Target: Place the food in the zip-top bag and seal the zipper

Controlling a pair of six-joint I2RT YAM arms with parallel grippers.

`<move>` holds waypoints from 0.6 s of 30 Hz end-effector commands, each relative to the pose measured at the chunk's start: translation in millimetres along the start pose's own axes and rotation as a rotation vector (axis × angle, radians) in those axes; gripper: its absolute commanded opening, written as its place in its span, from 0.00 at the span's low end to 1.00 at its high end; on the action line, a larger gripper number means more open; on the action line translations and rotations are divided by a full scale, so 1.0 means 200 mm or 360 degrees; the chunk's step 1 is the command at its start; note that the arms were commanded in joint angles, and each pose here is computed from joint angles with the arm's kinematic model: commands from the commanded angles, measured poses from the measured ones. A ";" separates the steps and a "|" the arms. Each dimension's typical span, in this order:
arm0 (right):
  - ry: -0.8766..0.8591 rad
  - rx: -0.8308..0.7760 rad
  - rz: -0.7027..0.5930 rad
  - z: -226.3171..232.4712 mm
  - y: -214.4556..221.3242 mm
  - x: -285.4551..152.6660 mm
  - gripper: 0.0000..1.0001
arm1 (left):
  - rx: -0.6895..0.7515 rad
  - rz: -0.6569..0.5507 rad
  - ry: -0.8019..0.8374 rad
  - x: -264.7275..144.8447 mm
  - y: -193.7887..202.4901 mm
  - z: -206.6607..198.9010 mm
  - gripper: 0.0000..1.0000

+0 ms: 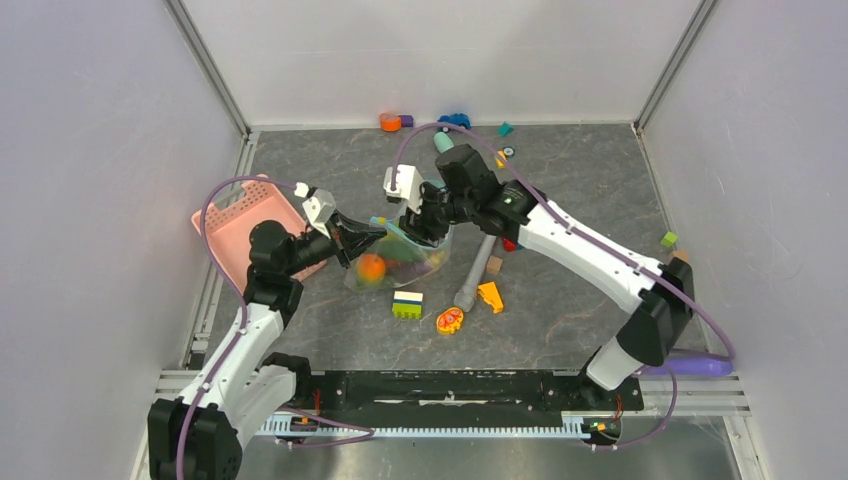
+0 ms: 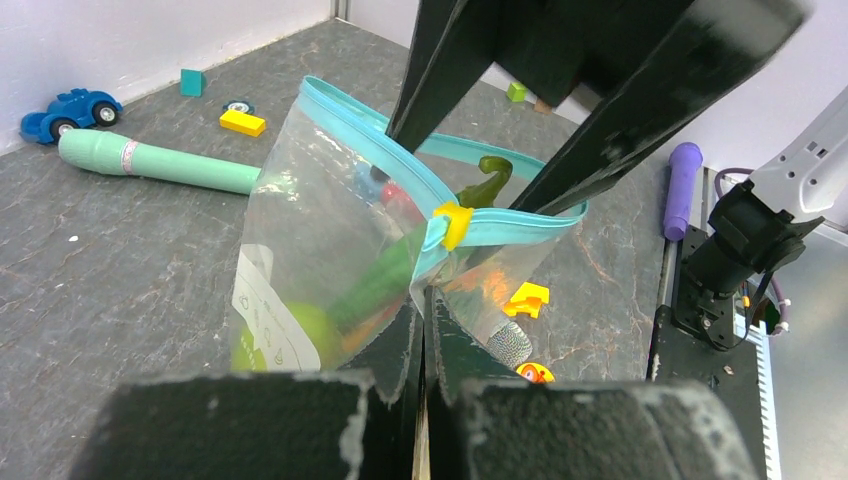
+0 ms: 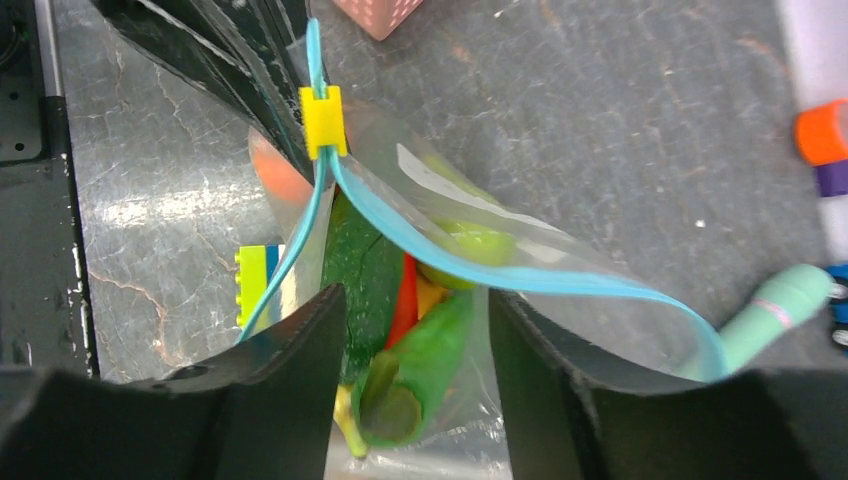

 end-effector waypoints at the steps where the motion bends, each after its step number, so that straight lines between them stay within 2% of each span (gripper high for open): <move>1: 0.0121 -0.0119 -0.0212 0.00 -0.22 -0.22 0.64 | 0.0123 -0.0050 0.0045 0.00 -0.06 -0.01 0.02; 7: 0.0178 -0.0144 -0.0408 0.01 -0.37 -0.36 0.74 | 0.0116 -0.0045 0.0048 0.01 -0.06 -0.01 0.02; 10: 0.0077 -0.0181 -0.0473 0.07 -0.42 -0.36 0.77 | 0.0120 -0.0045 0.0052 0.01 -0.06 -0.01 0.02; 14: -0.0156 -0.0148 -0.0492 0.16 -0.49 -0.30 0.76 | 0.0124 -0.0047 0.0052 0.01 -0.06 -0.01 0.02; 18: -0.0245 -0.0122 -0.0421 0.15 -0.49 -0.20 0.73 | 0.0131 -0.0049 0.0056 0.01 -0.06 -0.02 0.02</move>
Point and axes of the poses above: each gripper's point midway between its finger pads, its own x axis out along the fingers, its own z axis along the line the jaws close on, y = z × x, the point moved 1 cm from there along -x, back along the fingers, and after that the axes turned 14 degrees about x, right-handed, at the moved point
